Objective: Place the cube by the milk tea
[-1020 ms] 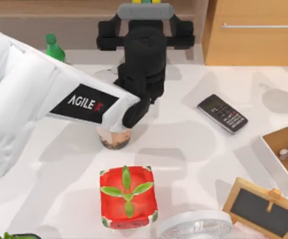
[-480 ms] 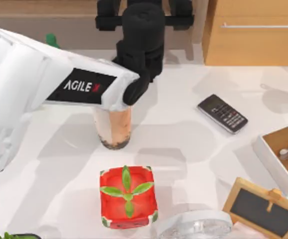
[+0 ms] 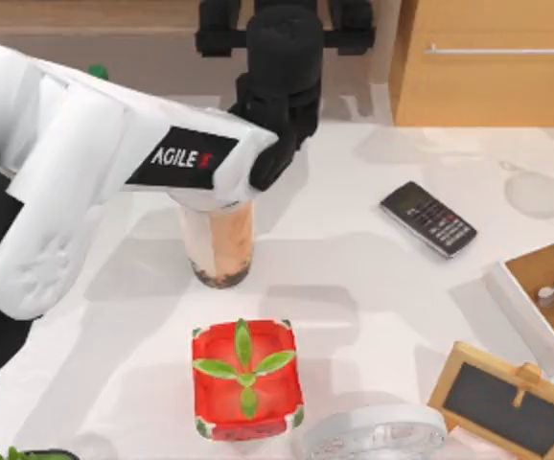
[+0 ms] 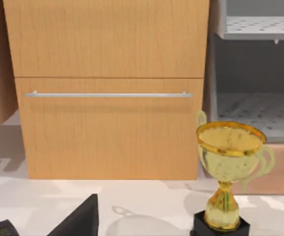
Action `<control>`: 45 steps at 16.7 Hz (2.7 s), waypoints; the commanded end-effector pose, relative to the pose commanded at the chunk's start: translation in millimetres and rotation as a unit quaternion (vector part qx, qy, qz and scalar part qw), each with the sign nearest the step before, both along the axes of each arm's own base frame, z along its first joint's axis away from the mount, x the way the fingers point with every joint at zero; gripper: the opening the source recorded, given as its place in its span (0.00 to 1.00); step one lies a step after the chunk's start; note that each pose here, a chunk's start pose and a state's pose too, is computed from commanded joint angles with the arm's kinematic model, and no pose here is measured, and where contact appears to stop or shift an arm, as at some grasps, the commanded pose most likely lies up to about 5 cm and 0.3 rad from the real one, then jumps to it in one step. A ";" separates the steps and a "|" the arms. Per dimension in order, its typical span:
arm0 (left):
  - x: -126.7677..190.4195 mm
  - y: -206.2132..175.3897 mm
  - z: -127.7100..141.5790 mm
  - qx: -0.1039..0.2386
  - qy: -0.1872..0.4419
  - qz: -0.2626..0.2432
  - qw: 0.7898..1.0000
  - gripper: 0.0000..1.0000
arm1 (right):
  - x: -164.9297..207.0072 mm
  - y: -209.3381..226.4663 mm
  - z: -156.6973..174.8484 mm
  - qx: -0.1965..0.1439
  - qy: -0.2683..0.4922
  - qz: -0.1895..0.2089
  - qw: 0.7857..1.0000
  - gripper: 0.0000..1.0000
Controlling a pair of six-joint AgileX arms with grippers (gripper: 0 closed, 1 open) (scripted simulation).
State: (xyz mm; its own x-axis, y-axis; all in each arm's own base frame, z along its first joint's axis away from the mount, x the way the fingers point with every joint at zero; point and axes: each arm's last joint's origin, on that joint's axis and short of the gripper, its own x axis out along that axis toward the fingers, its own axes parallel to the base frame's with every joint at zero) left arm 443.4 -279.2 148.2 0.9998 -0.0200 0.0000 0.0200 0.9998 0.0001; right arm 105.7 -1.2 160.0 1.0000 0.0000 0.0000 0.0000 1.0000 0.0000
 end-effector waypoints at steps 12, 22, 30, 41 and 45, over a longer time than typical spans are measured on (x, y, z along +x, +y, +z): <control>0.0 0.0 0.0 0.000 0.000 0.000 1.000 0.25 | 0.0 0.0 0.0 0.000 0.000 0.000 1.000 1.00; 0.0 0.0 0.0 0.000 0.000 0.000 1.000 0.00 | 0.0 0.0 0.0 0.000 0.000 0.000 1.000 1.00; -1.2 -3.9 8.9 -0.002 0.000 0.007 1.000 0.00 | 0.0 0.0 0.0 0.000 0.000 0.000 1.000 1.00; -0.6 2.5 30.9 0.031 0.011 -0.001 0.999 0.00 | 0.0 0.0 0.0 0.000 0.000 0.000 1.000 1.00; -7.8 14.7 81.8 0.081 0.047 -0.021 0.995 0.00 | 0.0 0.0 0.0 0.000 0.000 0.000 1.000 1.00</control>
State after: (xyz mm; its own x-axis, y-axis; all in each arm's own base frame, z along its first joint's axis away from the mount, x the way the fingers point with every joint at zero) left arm 435.6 -264.5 230.1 0.9934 -0.0541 -0.1007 0.0696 0.9851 0.1571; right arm 105.7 -1.2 160.0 1.0000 0.0000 0.0000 0.0000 1.0000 0.0000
